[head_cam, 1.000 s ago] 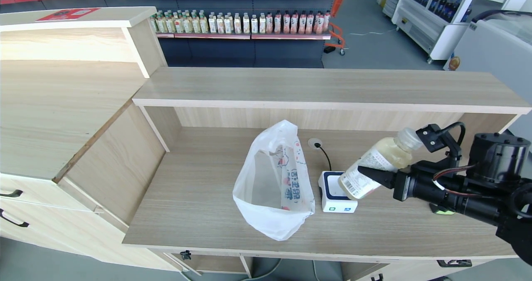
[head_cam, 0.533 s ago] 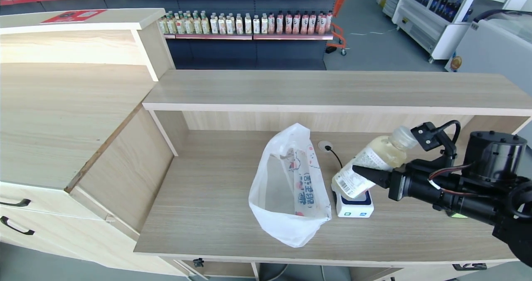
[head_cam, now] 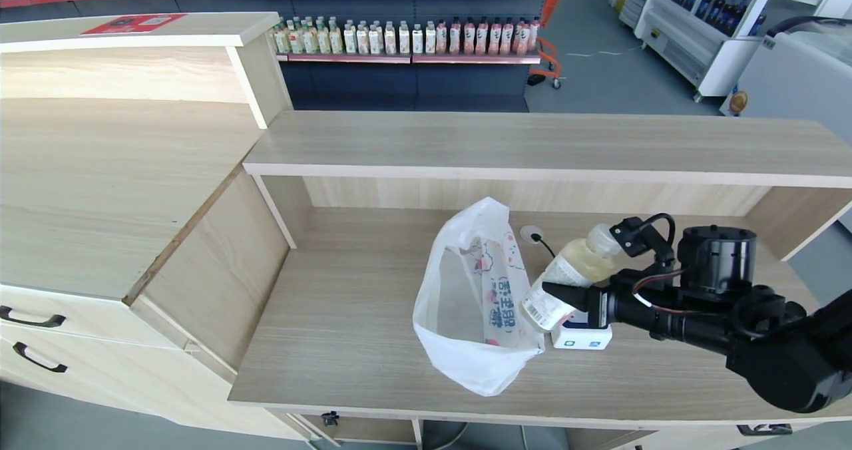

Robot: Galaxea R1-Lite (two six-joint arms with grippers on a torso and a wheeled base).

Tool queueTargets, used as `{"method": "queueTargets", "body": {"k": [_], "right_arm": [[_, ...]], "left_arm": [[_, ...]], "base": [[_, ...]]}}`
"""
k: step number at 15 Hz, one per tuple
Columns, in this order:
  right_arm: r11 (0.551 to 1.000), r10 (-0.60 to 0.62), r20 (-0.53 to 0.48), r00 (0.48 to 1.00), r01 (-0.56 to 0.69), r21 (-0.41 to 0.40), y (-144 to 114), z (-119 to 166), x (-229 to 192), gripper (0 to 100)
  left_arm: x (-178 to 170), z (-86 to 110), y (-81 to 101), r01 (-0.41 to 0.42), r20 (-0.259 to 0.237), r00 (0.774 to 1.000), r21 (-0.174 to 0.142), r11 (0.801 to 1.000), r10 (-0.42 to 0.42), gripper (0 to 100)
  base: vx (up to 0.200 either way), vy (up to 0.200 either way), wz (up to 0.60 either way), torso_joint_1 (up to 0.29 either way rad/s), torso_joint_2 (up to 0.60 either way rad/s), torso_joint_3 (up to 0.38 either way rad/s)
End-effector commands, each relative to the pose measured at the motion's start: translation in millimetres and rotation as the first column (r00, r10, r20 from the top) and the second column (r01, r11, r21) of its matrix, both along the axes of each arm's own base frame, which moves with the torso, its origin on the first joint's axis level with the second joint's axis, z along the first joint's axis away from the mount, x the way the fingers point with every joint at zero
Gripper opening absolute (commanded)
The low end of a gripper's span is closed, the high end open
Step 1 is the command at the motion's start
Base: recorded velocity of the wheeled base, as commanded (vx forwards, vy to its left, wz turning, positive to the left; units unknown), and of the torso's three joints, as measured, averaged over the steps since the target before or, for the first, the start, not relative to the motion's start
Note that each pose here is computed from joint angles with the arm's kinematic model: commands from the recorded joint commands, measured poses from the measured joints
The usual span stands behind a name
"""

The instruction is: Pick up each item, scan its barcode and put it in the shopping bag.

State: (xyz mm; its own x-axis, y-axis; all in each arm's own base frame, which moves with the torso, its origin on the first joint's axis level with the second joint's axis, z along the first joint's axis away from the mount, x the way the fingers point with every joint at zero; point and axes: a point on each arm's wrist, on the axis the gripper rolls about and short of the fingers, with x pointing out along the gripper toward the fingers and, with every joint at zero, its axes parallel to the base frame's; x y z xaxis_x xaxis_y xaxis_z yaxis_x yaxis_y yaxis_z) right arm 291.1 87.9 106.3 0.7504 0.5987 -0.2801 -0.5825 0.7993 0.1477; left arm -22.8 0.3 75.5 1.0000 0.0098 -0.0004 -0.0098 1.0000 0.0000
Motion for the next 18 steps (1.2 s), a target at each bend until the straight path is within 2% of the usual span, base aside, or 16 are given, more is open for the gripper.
{"method": "queueTargets", "body": {"k": [1, 4, 6, 11, 14, 18], "right_arm": [[0.998, 0.032, -0.041, 0.999, -0.033, -0.046, 9.1, -23.2, 10.5, 0], [0.992, 0.078, -0.014, 0.997, -0.079, -0.101, 20.5, -38.8, 19.1, 0], [0.980, 0.134, 0.035, 0.990, -0.127, -0.150, 39.3, -52.0, 30.1, 0], [0.955, 0.167, 0.101, 0.981, -0.136, -0.263, 57.5, -83.3, 48.3, 0], [0.953, 0.204, 0.146, 0.968, -0.162, -0.258, 74.1, -97.6, 50.6, 0], [0.950, 0.220, 0.198, 0.955, -0.163, -0.266, 81.3, -106.3, 56.7, 0]], "left_arm": [[0.0, 0.0, 0.0, -0.001, 0.000, 1.000, 0.000, 1.000, 0.001, 100], [0.0, 0.0, 0.0, -0.001, 0.000, 1.000, 0.000, 1.000, 0.001, 100], [0.0, 0.0, 0.0, -0.001, 0.000, 1.000, 0.000, 1.000, 0.001, 100], [0.0, 0.0, 0.0, -0.001, 0.000, 1.000, -0.002, 1.000, 0.001, 100], [0.0, 0.0, 0.0, -0.001, 0.000, 1.000, 0.000, 1.000, 0.001, 100], [0.0, 0.0, 0.0, -0.001, 0.000, 1.000, 0.000, 1.000, 0.001, 100]], "base": [[0.000, 0.000, 0.00, 0.000, 0.00, 0.000], [0.000, 0.000, 0.00, 0.000, 0.00, 0.000], [0.000, 0.000, 0.00, 0.000, 0.00, 0.000], [0.000, 0.000, 0.00, 0.000, 0.00, 0.000], [0.000, 0.000, 0.00, 0.000, 0.00, 0.000], [0.000, 0.000, 0.00, 0.000, 0.00, 0.000]]}}
